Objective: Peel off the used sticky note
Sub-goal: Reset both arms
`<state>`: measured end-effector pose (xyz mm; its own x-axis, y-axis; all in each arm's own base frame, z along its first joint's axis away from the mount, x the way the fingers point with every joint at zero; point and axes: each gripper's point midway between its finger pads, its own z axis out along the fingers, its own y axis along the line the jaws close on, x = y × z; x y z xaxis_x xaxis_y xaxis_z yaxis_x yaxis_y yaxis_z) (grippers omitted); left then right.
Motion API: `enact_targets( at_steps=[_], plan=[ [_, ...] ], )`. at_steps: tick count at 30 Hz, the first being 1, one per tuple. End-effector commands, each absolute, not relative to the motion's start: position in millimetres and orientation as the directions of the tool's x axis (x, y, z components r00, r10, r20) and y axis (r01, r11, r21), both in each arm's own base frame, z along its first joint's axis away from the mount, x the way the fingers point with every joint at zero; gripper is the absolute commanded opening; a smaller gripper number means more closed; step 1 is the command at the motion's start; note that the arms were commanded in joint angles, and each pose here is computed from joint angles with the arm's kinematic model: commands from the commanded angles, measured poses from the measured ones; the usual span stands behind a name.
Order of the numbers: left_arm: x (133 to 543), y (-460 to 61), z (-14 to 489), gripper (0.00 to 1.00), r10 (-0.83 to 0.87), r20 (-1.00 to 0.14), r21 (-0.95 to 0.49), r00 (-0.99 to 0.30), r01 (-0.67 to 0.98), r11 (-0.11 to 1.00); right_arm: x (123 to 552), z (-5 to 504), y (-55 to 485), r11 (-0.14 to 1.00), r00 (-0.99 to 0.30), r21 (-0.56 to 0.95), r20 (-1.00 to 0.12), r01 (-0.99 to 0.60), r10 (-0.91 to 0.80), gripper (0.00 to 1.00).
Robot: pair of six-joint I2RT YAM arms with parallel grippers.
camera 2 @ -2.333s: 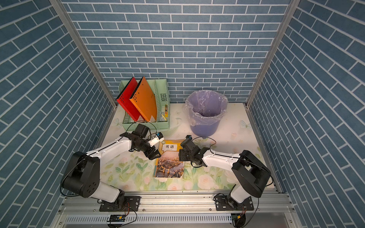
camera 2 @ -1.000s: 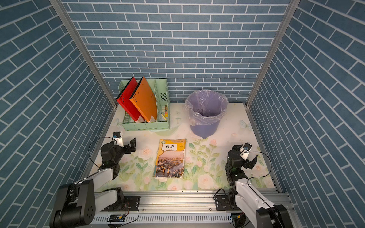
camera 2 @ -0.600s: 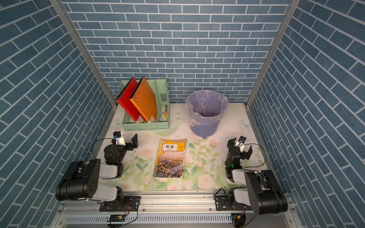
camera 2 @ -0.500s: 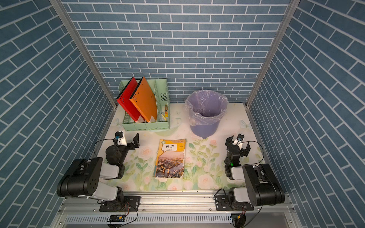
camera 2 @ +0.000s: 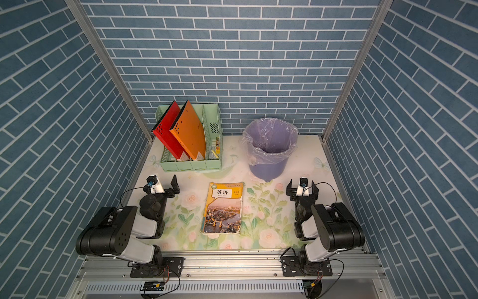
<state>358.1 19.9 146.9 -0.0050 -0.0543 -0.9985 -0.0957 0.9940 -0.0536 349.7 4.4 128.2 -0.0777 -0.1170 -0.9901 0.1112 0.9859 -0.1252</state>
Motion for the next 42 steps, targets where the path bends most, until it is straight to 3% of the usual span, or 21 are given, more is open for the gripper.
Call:
enact_targets(
  at_steps=[1,42],
  plan=[
    [368.8,16.0,134.8,1.0,-0.036,-0.996,-0.029,-0.077,-0.092,0.995,368.1,128.0,-3.6,0.99,-0.11,-0.087,-0.991,0.111,-0.074,1.0],
    [371.4,9.2,133.2,1.0,-0.01,-0.996,-0.004,-0.092,-0.065,0.998,366.2,128.3,-7.5,0.992,-0.104,-0.068,-0.993,0.107,-0.057,1.0]
  ],
)
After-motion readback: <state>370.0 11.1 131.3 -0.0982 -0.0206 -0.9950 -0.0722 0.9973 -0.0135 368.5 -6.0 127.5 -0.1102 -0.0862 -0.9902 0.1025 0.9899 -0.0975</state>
